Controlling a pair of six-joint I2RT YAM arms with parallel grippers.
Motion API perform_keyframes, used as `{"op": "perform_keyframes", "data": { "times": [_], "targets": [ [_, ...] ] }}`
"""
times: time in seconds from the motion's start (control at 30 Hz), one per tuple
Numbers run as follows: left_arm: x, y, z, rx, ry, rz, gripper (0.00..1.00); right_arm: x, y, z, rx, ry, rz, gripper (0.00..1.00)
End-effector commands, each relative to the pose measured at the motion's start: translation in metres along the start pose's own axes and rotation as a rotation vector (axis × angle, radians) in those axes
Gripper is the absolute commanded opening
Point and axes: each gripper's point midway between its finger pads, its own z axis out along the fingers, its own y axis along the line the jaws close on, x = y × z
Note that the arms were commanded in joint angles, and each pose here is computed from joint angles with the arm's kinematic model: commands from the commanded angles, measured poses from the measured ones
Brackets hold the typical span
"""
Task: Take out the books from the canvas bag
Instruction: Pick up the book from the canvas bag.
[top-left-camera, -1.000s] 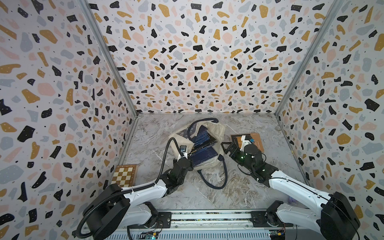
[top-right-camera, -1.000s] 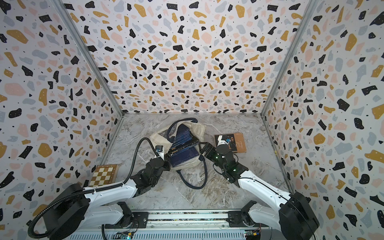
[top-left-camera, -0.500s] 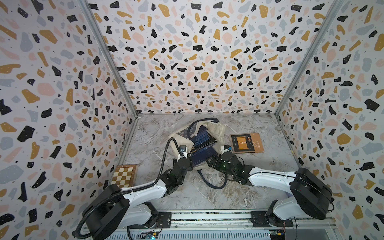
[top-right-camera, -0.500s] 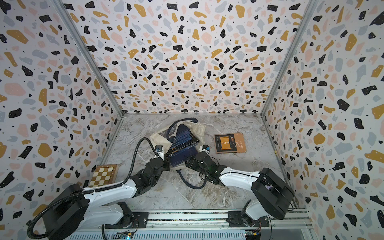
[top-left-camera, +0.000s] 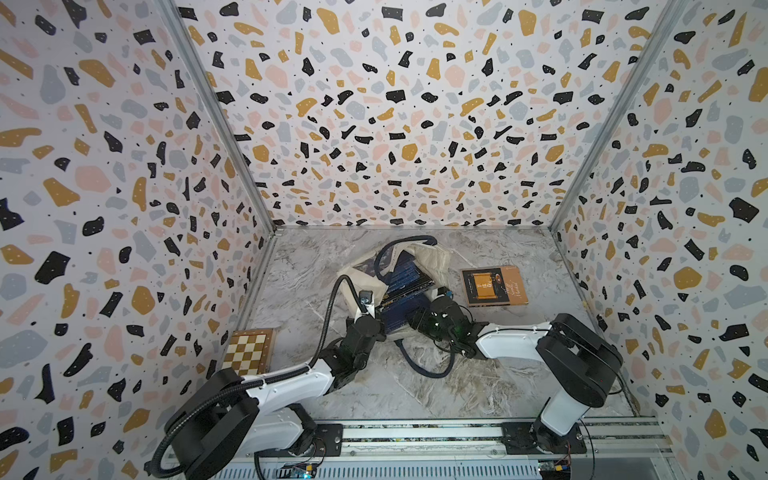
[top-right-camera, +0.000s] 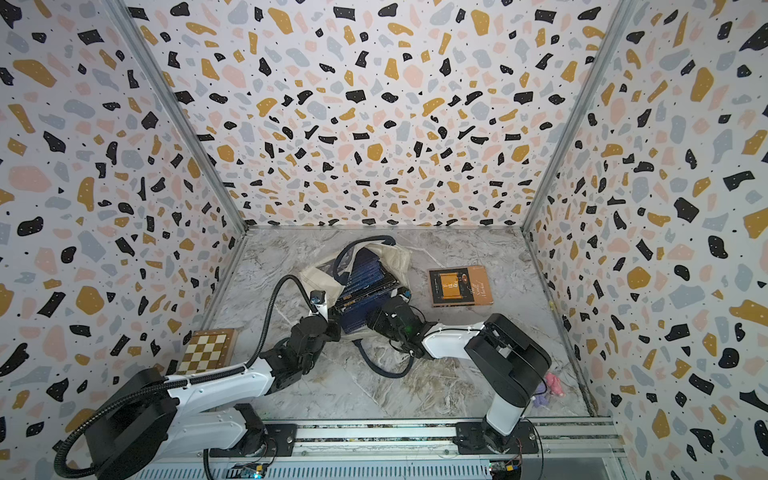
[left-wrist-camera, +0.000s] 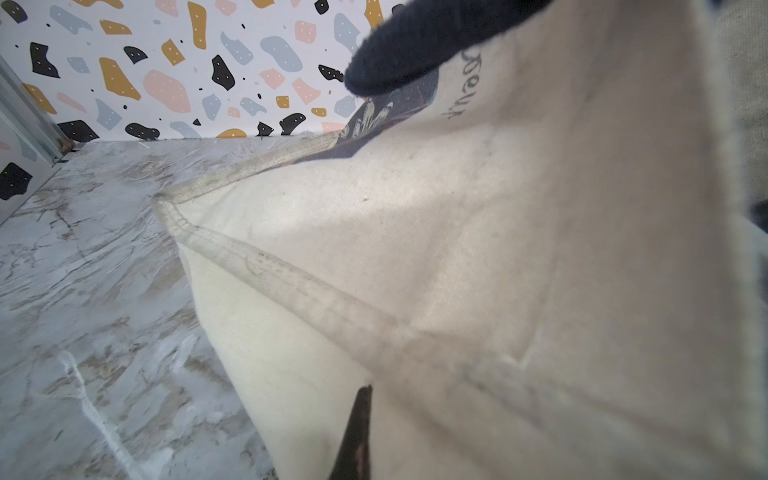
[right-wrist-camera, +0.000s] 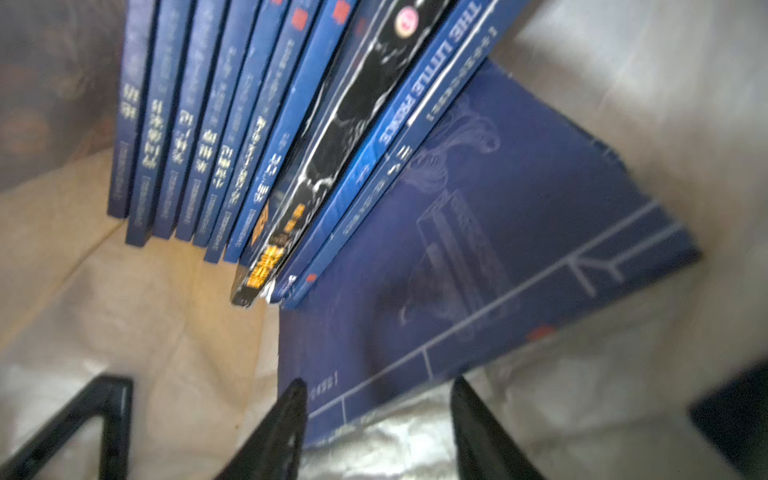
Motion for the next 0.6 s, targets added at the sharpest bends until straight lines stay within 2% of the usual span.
{"op": "perform_keyframes", "data": {
  "times": [0.0, 0.13, 0.27, 0.43, 0.57],
  "targets": [
    [-0.015, -0.001, -0.002, 0.005, -0.051, -0.019, 0.00, -0.017, 0.016, 0.003, -0.051, -0.027, 0.010, 0.47],
    [-0.015, -0.001, -0.002, 0.005, -0.051, -0.019, 0.00, -0.033, 0.027, 0.003, -0.052, -0.061, -0.027, 0.34],
    [-0.014, -0.002, -0.002, 0.008, -0.050, -0.019, 0.00, -0.047, 0.032, 0.004, -0.040, -0.097, -0.045, 0.28],
    [-0.013, -0.003, -0.001, 0.011, -0.046, -0.014, 0.00, -0.054, 0.033, 0.009, -0.038, -0.104, -0.031, 0.27],
    [-0.013, -0.003, 0.000, 0.010, -0.045, -0.012, 0.00, -0.043, 0.029, 0.025, -0.025, -0.049, -0.022, 0.34]
  ]
}}
